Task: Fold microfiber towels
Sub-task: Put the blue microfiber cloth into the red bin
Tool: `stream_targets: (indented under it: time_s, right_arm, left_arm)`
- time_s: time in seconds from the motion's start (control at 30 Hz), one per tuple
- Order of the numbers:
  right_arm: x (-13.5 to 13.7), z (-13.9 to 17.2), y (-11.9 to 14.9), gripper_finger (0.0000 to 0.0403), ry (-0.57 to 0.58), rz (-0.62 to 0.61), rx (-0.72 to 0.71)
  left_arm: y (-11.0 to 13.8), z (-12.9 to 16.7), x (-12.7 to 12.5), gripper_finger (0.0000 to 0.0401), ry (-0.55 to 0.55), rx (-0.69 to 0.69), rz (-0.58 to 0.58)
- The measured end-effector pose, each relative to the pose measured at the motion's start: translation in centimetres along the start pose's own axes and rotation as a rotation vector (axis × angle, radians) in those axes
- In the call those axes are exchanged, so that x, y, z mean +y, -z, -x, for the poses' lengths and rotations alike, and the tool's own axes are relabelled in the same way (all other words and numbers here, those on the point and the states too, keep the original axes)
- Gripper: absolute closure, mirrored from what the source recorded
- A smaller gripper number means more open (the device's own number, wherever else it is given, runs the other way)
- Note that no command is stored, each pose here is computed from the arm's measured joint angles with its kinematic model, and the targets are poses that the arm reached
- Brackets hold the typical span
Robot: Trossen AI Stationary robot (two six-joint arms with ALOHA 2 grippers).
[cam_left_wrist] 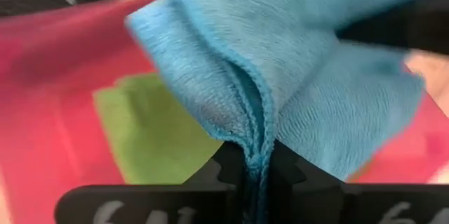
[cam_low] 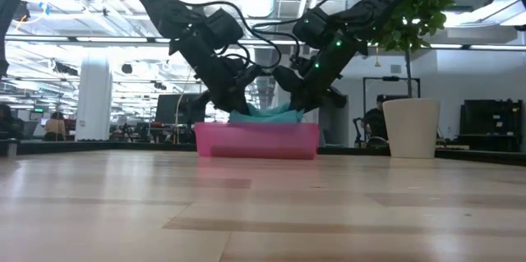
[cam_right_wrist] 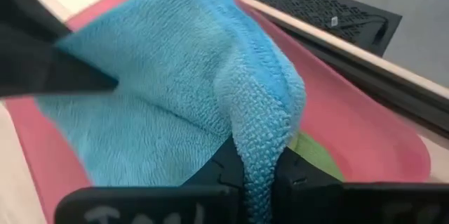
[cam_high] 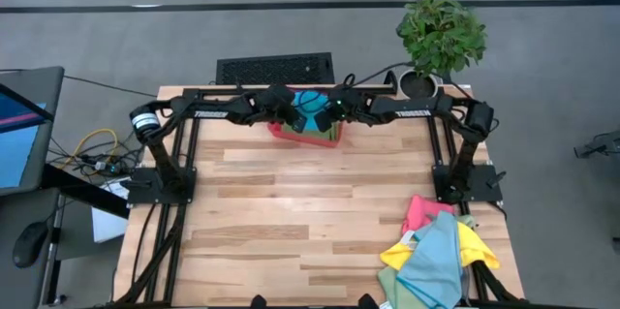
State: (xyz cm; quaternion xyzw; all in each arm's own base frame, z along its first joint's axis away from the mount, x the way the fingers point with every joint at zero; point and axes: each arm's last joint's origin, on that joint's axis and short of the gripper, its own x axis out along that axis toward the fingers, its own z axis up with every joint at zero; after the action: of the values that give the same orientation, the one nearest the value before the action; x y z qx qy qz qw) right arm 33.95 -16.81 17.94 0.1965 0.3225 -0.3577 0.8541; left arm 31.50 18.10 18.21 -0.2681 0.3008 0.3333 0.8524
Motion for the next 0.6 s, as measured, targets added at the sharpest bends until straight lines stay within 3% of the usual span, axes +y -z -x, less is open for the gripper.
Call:
stream_targets:
  time_s: [0.13, 0.33, 0.6]
  right_arm:
    - [-0.1, 0.0, 0.0, 0.0339, -0.018, -0.002, 0.008]
    - [-0.7, -0.1, 0.1, 0.0298, 0.007, -0.005, 0.026]
    - [-1.9, -0.4, -0.2, 0.0207, 0.024, 0.014, 0.034]
  left_arm:
    - [0.4, -0.5, 0.0, 0.0359, -0.067, -0.006, -0.009]
    - [0.5, -0.5, 0.2, 0.029, -0.055, 0.01, -0.021]
    - [0.7, -0.3, 0.8, 0.0217, -0.084, 0.06, -0.062]
